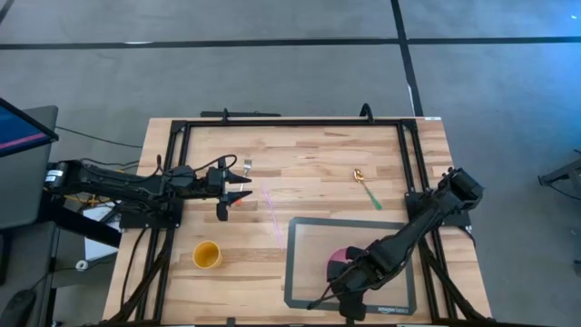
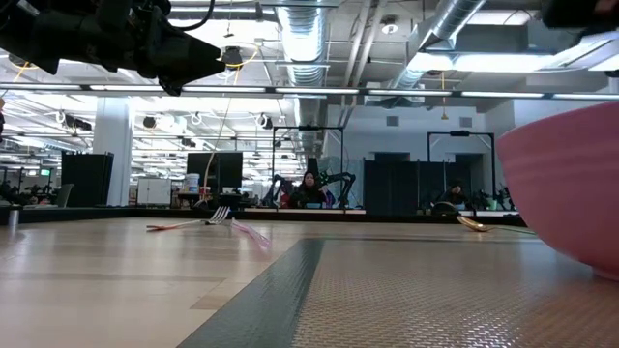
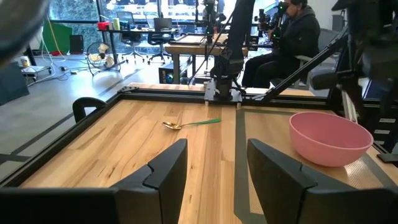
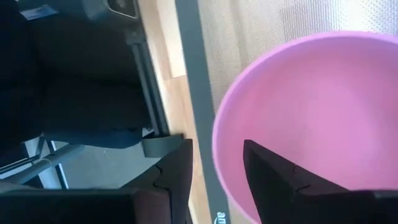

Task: Pick & Place Utensil
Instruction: Put the fork in the pink bowl

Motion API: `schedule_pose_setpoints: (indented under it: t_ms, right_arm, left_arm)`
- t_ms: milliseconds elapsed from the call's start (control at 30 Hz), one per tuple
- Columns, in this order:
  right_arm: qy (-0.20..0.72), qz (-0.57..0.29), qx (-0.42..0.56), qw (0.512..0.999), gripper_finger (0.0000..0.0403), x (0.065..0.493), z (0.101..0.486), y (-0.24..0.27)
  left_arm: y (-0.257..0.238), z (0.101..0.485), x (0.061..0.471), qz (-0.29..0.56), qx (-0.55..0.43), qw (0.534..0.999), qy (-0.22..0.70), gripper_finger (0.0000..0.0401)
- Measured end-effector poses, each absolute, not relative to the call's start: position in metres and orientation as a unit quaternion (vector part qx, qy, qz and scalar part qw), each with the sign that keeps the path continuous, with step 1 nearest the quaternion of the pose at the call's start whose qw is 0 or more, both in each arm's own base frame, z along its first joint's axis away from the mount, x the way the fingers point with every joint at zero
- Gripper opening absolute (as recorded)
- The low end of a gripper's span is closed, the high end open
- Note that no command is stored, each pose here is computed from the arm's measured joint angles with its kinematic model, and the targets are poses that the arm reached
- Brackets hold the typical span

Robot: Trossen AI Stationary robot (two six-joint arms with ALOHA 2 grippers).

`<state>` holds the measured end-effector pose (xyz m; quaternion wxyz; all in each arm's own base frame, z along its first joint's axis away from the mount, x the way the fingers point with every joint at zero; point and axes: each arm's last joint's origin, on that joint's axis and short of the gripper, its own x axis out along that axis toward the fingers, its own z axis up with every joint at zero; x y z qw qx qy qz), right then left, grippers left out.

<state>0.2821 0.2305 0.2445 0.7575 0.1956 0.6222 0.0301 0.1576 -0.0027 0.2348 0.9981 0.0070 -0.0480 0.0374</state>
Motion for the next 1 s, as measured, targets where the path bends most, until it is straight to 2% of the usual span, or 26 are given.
schedule_pose_setpoints:
  t_ms: [500, 833, 1000]
  right_arm:
    - [0.663, -0.010, 0.130, 0.737, 0.0136, 0.263, 0.267, 0.224]
    - [0.503, -0.008, 0.037, 0.863, 0.0136, 0.220, 0.332, 0.207]
    - [0.447, -0.018, 0.021, 0.894, 0.0136, 0.194, 0.349, 0.192]
  left_arm:
    - [-0.003, 0.235, 0.158, 0.037, 0.007, 0.998, -0.048, 0.0168]
    - [-0.003, 0.235, 0.158, 0.037, 0.005, 0.998, -0.050, 0.0168]
    - [-0.003, 0.236, 0.158, 0.037, 0.005, 0.998, -0.053, 0.0168]
